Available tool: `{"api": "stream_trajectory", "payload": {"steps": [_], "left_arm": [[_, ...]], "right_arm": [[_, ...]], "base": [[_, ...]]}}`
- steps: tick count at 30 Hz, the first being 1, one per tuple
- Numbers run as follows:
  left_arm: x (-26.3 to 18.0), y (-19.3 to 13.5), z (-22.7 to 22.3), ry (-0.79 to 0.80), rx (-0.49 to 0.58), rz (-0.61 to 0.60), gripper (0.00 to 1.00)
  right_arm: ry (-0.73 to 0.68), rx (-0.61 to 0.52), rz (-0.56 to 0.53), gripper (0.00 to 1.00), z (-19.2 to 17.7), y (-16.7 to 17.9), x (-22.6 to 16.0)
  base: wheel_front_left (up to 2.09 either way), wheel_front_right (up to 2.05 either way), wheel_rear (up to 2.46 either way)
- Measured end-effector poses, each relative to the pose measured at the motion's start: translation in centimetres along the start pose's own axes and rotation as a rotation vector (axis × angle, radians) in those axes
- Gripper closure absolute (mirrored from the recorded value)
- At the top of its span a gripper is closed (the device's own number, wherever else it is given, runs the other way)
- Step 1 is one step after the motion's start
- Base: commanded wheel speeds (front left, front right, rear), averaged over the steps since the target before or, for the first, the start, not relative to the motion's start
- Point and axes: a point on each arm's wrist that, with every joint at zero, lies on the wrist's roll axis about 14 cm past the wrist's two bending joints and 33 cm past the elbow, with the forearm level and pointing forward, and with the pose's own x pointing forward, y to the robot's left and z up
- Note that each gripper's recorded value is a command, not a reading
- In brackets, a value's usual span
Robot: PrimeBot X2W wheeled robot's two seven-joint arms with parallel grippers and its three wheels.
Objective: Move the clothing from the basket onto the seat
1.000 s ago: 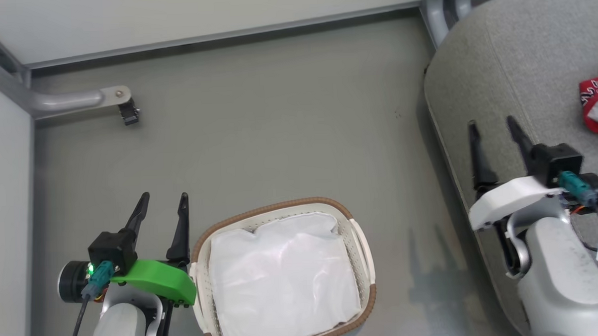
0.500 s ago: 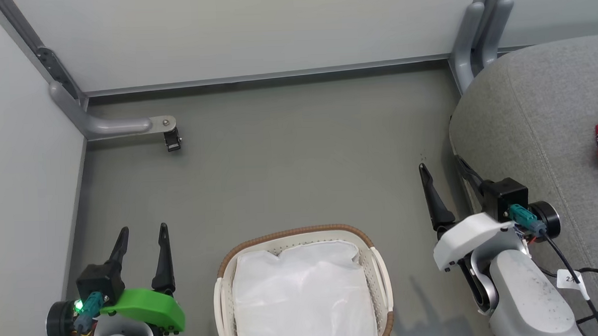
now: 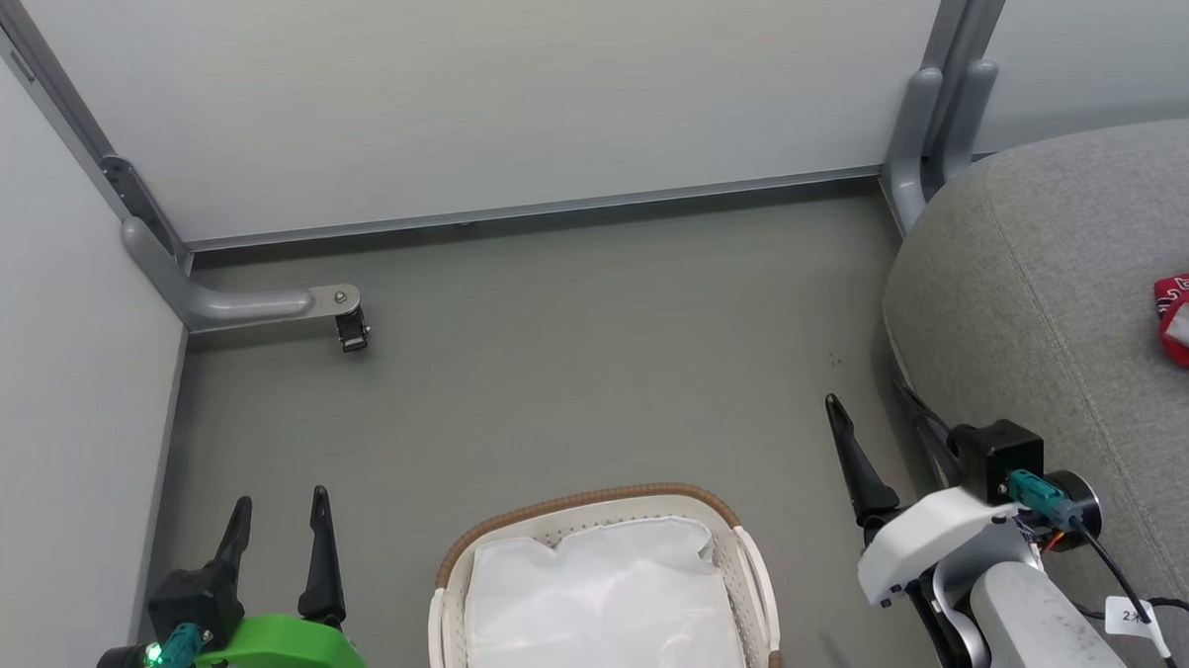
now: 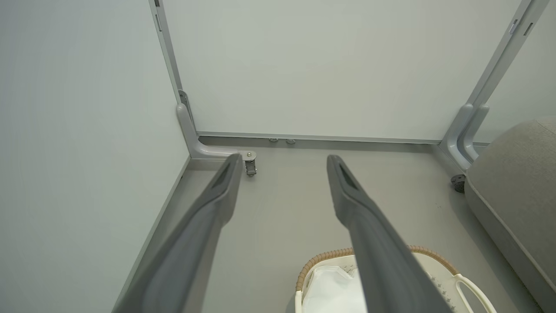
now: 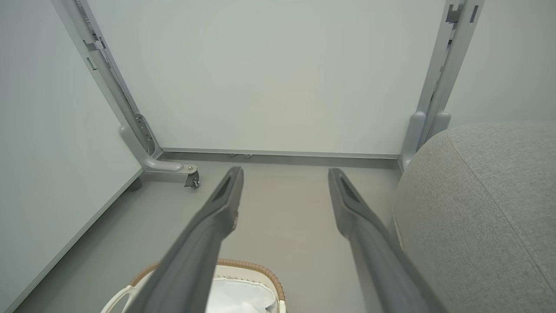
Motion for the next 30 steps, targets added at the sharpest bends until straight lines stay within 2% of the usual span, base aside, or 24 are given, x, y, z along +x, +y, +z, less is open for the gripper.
{"api": "stream_trajectory", "payload": {"steps": [11, 12, 18, 30], "left_arm": [[0.0, -1.2, 0.2, -0.011, -0.033, -0.030, 0.00], [0.0, -1.2, 0.2, -0.012, -0.041, -0.029, 1.00], [-0.4, -1.1, -1.3, 0.042, -0.068, -0.017, 1.00], [-0.3, -0.1, -0.9, 0.042, -0.288, 0.045, 1.00]], "right_arm": [[0.010, 0.003, 0.002, 0.00, -0.4, 0.1, -0.5], [0.009, -0.001, 0.004, 1.00, -0.3, 0.2, -0.4], [0.079, 0.036, -0.018, 1.00, -2.6, -0.1, -1.6], [0.064, 0.254, -0.105, 1.00, -2.0, -1.8, -1.8]], "base": [[0.00, 0.00, 0.00], [0.00, 0.00, 0.00], [0.00, 0.00, 0.00], [0.00, 0.00, 0.00]]}}
